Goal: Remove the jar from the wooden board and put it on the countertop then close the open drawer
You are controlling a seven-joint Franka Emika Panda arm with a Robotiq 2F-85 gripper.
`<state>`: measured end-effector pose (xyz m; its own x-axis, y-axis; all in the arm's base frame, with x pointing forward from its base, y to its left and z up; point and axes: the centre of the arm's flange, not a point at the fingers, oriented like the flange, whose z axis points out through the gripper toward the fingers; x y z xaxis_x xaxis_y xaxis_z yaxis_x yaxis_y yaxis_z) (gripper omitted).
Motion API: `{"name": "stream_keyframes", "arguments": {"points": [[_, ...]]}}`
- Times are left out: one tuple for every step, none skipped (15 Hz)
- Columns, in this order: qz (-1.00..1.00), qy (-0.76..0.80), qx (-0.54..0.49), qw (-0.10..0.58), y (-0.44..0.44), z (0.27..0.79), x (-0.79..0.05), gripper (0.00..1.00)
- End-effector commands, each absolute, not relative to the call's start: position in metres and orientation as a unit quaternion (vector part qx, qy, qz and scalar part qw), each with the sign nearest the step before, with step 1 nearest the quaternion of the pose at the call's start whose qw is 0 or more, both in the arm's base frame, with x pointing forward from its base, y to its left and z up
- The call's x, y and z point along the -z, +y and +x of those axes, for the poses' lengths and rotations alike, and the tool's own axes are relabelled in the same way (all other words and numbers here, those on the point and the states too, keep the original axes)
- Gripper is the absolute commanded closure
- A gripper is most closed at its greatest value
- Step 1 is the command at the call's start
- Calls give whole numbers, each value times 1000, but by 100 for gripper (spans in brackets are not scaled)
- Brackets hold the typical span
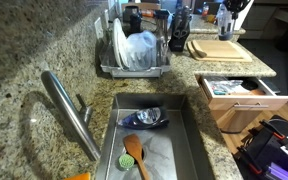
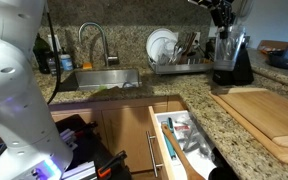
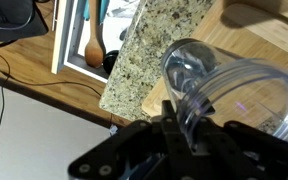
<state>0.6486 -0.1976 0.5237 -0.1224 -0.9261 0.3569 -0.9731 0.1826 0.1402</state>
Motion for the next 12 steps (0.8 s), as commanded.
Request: {"name": "stream_keyframes", "arguments": {"points": [[641,-741,-63,189,-192,646,-520,89],[644,-739,-62,190,-190,642,-519,89],[645,-738,-60,190,-191,639,-518,89],[636,-745,-60,193,-187,641,-505,97],[640,-740,-64,194,-167,638,-486,97],[639,-742,-73,188,-149,637,-472,97],[652,-731,-84,183,-122,634,-457,97],[664,-719,-97,182,-98,634,-446,97],[674,-708,-123,173,-74,634,-437,97],[680,-700,-144,163,-52,636,-430,97],[686,-692,-169,148,-30,636,-426,97],[688,-688,-190,132,-13,636,-422,97]]}}
